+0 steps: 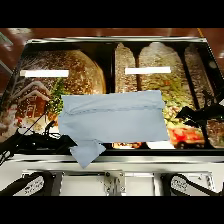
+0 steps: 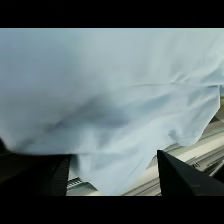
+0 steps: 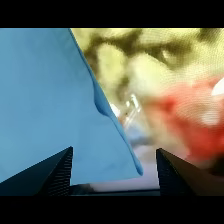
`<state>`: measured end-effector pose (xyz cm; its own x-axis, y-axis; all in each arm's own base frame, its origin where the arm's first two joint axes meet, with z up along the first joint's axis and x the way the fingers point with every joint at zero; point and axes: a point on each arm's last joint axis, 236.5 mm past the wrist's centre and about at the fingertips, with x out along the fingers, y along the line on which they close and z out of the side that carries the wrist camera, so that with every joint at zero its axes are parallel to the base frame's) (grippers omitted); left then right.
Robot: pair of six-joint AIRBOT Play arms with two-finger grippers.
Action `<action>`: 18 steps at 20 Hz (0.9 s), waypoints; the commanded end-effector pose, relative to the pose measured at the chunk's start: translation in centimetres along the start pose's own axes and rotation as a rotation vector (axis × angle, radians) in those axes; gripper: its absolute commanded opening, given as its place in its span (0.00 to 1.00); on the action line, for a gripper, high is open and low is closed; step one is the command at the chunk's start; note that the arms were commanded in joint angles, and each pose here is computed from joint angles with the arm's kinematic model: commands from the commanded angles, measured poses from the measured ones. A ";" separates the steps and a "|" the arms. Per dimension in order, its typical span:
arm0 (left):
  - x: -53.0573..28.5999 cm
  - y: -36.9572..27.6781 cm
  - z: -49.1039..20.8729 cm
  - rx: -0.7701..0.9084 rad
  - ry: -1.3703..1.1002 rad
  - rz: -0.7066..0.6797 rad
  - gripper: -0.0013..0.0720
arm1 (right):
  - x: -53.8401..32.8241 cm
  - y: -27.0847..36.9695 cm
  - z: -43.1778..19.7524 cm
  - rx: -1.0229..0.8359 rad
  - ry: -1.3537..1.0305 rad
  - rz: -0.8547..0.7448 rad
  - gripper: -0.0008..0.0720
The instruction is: Fold the shirts.
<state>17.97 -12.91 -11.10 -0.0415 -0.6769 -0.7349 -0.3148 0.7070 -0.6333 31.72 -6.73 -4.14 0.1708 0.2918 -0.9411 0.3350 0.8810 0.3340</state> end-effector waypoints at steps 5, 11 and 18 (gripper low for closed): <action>2.0 -0.3 -0.8 -0.003 0.055 0.005 0.13 | 0.6 -0.2 -1.3 0.005 0.043 0.001 0.87; 0.5 -1.4 -0.9 0.047 0.068 -0.048 0.08 | 5.5 -0.2 -8.4 0.018 0.241 0.078 0.88; -0.4 -2.3 -0.9 0.087 0.048 -0.058 0.08 | 8.6 0.3 -8.6 0.111 0.259 0.137 0.88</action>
<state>17.71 -14.47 -9.63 -0.0795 -0.7224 -0.6869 -0.2508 0.6814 -0.6876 24.88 -1.49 -11.84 -0.0341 0.4720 -0.8809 0.3956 0.8158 0.4218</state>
